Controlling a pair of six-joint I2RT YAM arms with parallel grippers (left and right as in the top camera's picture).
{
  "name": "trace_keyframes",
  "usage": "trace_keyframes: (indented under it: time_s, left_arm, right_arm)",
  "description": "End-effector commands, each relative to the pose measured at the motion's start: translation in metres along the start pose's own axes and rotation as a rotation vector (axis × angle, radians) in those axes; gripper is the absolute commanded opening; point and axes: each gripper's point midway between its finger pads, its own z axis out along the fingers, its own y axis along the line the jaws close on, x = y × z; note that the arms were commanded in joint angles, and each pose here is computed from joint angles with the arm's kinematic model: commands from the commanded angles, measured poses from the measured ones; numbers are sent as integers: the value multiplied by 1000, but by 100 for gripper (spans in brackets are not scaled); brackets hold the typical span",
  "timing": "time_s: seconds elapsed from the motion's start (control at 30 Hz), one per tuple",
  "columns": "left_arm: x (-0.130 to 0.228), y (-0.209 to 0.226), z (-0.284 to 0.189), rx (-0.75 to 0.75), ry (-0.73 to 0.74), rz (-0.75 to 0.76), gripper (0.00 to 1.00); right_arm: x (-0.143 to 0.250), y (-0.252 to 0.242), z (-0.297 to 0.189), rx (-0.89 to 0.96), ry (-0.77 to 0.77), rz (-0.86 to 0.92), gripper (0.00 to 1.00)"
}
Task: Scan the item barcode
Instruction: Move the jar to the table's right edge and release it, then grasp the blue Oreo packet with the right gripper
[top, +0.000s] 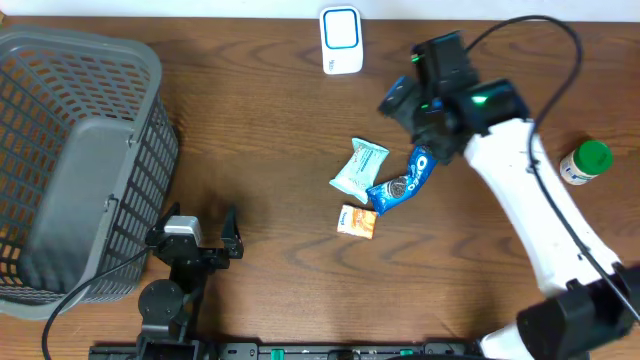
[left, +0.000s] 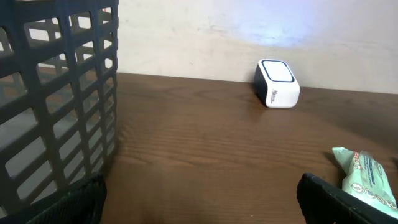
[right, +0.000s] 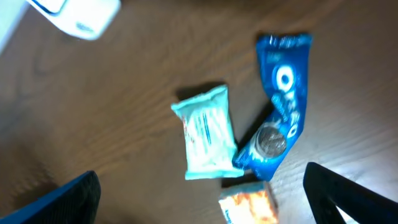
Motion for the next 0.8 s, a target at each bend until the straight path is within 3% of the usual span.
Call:
trace_keyframes:
  time_s: [0.0,0.13,0.27,0.5,0.77]
  left_arm:
    - [15,-2,1,16,45,8,98]
    - [15,-2,1,16,45,8,98]
    - [15,-2,1,16,45,8,98]
    - [15,-2,1,16,45,8,98]
    - [15,-2,1,16,45,8,98]
  right_arm:
    - [10,-14,46,128,31,166,99]
    - [36,-32,105,254,170,259,82]
    - [47,-45,128,321,225,303,78]
    - [46,-57,127,372,218,306,72]
    - [34,-94,113,512,195,313,77]
